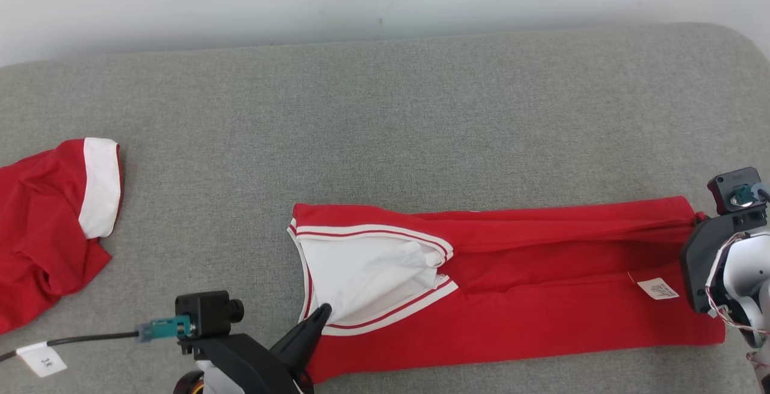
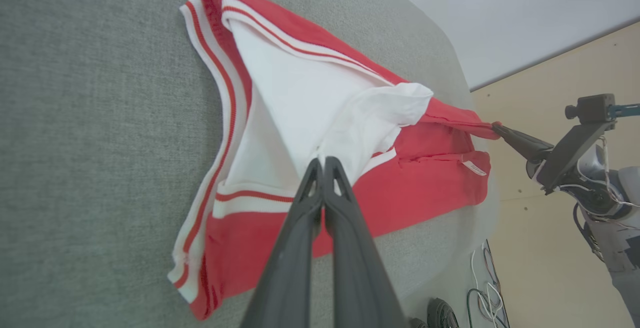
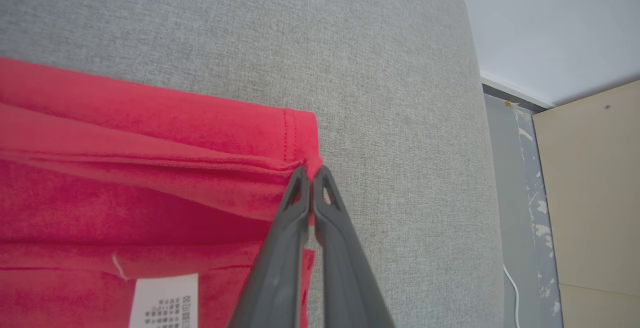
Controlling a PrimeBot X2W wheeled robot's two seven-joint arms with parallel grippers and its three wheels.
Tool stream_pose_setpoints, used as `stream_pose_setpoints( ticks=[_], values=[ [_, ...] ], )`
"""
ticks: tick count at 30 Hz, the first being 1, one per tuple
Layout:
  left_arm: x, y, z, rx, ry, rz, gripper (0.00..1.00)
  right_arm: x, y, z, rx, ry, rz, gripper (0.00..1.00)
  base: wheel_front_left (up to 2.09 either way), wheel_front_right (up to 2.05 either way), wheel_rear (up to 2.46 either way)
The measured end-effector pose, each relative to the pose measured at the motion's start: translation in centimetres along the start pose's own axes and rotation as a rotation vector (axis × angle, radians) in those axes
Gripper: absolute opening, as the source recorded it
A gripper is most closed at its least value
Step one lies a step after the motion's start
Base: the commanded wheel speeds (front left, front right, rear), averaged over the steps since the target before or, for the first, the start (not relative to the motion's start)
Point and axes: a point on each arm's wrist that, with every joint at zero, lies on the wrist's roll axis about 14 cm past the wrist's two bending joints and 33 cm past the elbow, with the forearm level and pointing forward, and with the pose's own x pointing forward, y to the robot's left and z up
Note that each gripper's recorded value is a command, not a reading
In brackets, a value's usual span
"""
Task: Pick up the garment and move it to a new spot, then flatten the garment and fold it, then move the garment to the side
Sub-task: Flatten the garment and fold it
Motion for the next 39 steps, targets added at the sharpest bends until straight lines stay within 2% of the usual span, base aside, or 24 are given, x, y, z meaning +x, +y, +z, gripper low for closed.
stream_pose_setpoints(
  ticks=[10,11,12,13,22,33,39],
  values=[
    [-0.7,1.4,-2.6,-0.015,0.067,0.058,0.0,-0.4,0.6,-1.5,-0.011,0.05,0.003,0.02,0.0,0.0,0.0],
    [-0.7,1.6,-2.6,-0.002,0.065,0.067,0.0,-0.4,0.7,-1.8,-0.007,0.059,0.004,0.42,0.0,0.0,0.0],
    [-0.8,1.8,-2.7,0.014,0.065,0.075,0.44,-0.5,0.7,-2.0,0.004,0.069,0.003,1.0,0.0,0.0,0.0],
    [-0.8,2.0,-2.7,0.024,0.062,0.079,1.0,-0.5,0.7,-2.2,0.017,0.074,0.0,1.0,0.0,0.0,0.0],
    [-0.9,2.0,-0.7,0.163,-0.058,0.085,1.0,-1.9,0.5,-0.5,0.138,-0.041,-0.022,1.0,0.0,0.0,0.0],
    [-4.2,2.0,6.9,0.408,-0.506,0.144,1.0,-5.7,2.5,0.5,0.464,-0.225,0.005,1.0,0.0,0.0,0.0],
    [-7.0,1.4,11.5,0.545,-0.718,0.224,1.0,-5.8,2.1,-0.3,0.56,-0.229,-0.018,1.0,0.0,0.0,0.0]
  ],
)
